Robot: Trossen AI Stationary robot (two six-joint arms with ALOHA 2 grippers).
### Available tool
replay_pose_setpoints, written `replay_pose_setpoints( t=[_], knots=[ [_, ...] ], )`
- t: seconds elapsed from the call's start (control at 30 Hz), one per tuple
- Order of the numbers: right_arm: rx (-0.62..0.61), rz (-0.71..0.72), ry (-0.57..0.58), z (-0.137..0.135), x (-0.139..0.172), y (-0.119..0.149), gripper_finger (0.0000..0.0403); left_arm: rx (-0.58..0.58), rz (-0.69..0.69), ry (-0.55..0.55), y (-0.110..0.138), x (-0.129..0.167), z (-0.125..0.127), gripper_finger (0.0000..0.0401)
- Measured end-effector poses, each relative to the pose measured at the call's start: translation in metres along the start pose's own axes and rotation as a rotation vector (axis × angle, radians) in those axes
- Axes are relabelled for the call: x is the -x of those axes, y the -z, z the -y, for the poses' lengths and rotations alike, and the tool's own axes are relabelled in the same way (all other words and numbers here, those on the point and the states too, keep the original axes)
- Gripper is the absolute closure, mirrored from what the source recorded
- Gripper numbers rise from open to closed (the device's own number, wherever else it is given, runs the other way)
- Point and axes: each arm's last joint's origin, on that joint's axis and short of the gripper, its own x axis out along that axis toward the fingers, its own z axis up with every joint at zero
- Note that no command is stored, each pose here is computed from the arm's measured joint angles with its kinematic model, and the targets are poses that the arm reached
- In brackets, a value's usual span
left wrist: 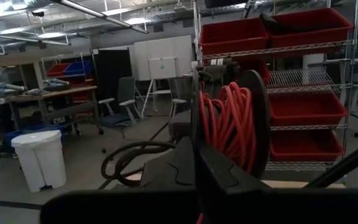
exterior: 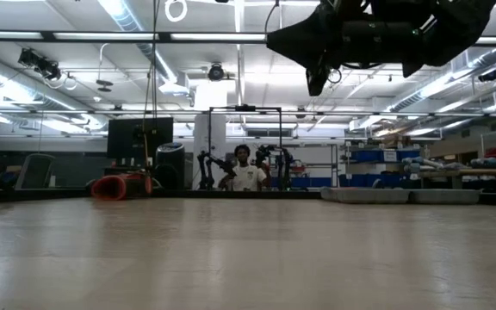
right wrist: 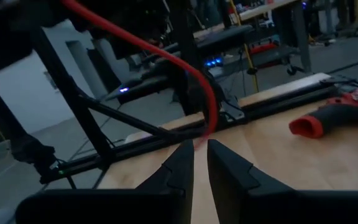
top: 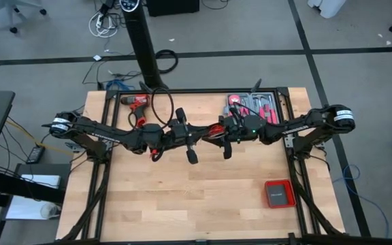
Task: Coil cords
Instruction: Coil the red wire on the black spool
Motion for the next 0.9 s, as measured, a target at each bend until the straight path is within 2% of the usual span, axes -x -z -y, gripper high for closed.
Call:
replay_pose_setpoints(
  t=[0.2, 0.9],
  knots=[
    [-0.001, 0.029, -0.039, -0.0023, 0.0001, -0.0036, 0.0355, -0.002, -0.003, 0.001, 0.0002, 0.0, 0.0001, 0.0401],
    [0.018, 0.052, -0.009, -0.0038, -0.0002, -0.0041, 0.0355, 0.003, 0.008, -0.001, -0.0009, -0.0001, -0.0002, 0.0401]
  ],
)
